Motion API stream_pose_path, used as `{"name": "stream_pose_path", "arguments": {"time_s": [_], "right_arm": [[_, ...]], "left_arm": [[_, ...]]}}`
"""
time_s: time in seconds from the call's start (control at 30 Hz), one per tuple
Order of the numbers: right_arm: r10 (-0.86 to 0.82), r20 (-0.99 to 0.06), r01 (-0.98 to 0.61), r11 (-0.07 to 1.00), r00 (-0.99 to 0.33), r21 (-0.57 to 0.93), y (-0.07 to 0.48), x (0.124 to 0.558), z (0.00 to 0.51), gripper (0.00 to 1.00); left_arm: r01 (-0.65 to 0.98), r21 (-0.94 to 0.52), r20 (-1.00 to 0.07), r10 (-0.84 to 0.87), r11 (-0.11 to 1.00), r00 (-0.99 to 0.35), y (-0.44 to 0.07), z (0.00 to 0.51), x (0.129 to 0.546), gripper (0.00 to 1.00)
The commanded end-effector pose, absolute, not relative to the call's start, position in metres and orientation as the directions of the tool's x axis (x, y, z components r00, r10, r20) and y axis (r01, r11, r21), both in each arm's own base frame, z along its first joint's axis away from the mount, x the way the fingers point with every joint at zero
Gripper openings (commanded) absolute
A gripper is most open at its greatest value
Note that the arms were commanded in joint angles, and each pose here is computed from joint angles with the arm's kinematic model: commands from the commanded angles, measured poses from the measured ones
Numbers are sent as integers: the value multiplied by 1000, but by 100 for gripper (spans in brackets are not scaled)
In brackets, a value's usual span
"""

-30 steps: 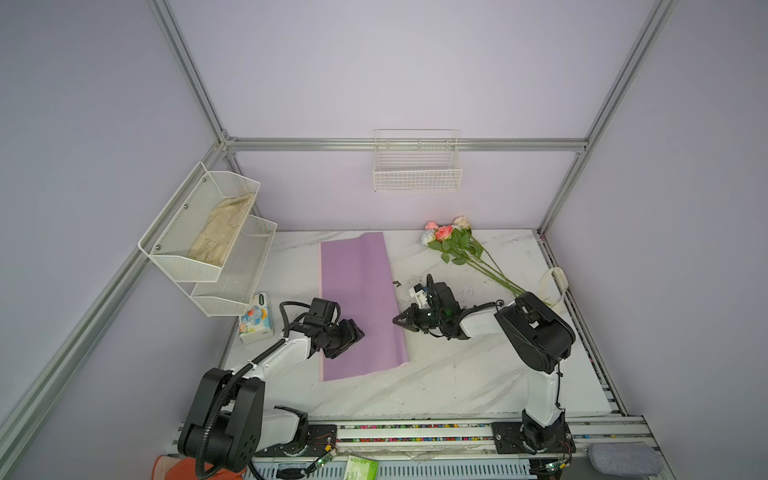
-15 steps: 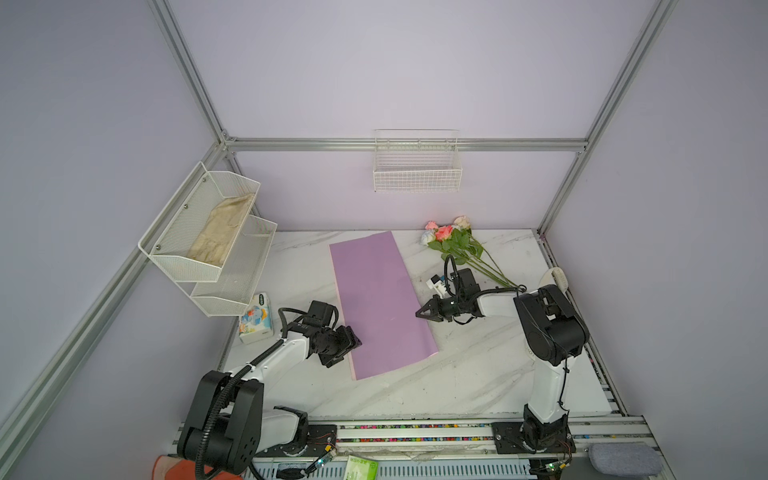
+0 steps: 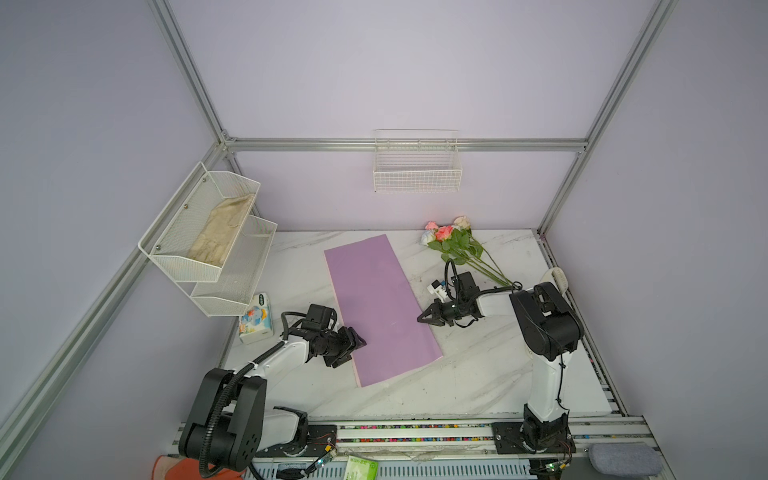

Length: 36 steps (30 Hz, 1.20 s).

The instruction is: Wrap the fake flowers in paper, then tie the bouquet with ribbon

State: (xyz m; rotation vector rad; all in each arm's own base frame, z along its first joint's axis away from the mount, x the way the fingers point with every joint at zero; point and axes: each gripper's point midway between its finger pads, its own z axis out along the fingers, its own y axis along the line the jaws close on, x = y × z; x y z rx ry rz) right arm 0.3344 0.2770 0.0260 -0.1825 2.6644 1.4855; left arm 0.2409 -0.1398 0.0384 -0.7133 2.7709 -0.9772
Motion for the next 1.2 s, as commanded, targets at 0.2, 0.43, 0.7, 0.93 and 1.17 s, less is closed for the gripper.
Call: {"name": "stream_pose_path", "arguments": {"time_s": [0.2, 0.43, 0.7, 0.93, 1.17], "right_arm": [[-74, -116, -137, 530, -991, 837, 276, 335, 15, 4], [-66, -108, -127, 552, -992, 824, 272, 333, 8, 5], [-65, -104, -123, 558, -992, 821, 271, 332, 6, 7], [-62, -104, -121, 578, -993, 807, 268, 332, 4, 14], [-40, -162, -149, 650, -986, 745, 259, 344, 13, 36]], "left_arm": [[-442, -660, 141, -477, 607, -867, -150, 10, 228, 68], [-422, -694, 97, -505, 584, -858, -150, 27, 239, 57], [-408, -703, 82, -504, 582, -860, -151, 37, 244, 37], [-399, -713, 74, -504, 577, -860, -152, 44, 249, 26], [-402, -713, 75, -508, 575, -858, -152, 48, 249, 18]]}}
